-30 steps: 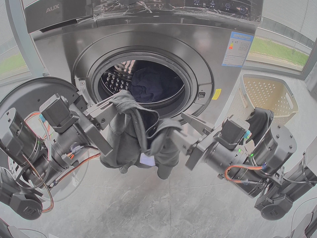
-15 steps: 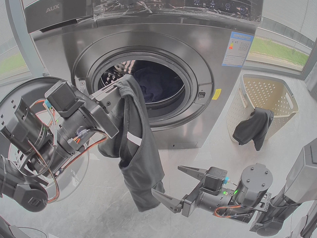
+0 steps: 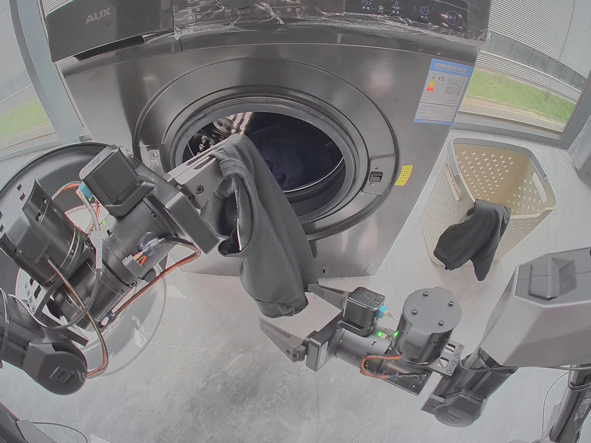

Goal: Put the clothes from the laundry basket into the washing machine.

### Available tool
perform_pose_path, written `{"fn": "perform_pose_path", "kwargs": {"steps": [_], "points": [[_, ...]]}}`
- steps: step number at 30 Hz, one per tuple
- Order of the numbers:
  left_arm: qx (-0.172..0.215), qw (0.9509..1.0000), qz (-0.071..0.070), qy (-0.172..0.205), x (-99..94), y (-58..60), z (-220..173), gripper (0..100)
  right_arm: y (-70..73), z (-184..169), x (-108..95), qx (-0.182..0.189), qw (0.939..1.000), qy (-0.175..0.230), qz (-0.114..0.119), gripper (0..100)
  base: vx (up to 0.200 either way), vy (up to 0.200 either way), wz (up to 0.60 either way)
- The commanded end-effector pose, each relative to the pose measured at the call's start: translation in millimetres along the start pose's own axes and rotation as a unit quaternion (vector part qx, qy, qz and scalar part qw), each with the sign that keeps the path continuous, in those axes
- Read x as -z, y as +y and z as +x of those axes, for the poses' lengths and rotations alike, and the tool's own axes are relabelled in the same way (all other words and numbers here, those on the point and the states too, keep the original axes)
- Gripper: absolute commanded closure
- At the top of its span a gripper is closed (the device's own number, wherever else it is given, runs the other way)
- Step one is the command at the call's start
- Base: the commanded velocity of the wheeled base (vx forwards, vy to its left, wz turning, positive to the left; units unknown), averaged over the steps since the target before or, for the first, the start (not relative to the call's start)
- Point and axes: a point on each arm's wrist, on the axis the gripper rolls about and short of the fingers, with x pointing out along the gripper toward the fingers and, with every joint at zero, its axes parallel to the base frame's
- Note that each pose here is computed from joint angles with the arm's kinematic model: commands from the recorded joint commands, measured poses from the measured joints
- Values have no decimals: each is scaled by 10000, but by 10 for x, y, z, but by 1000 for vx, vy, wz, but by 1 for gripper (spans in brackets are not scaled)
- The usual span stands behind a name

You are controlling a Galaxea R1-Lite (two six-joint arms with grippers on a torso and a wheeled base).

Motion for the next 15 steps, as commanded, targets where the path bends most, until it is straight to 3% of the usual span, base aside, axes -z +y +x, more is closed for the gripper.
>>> {"fn": "perform_pose_path", "kwargs": {"steps": [1, 12, 15], "points": [[44, 9999, 10, -97, -66, -23, -22, 100, -210, 340, 181, 168, 9998, -55, -77, 0, 0, 0, 0], [107, 9999, 1, -129, -88, -48, -27, 100, -598, 766, 345, 537, 9976, -403, -188, 0, 0, 0, 0], [114, 9999, -3, -128, -89, -53, -31, 100, -646, 852, 371, 565, 9970, -498, -203, 0, 0, 0, 0]]}}
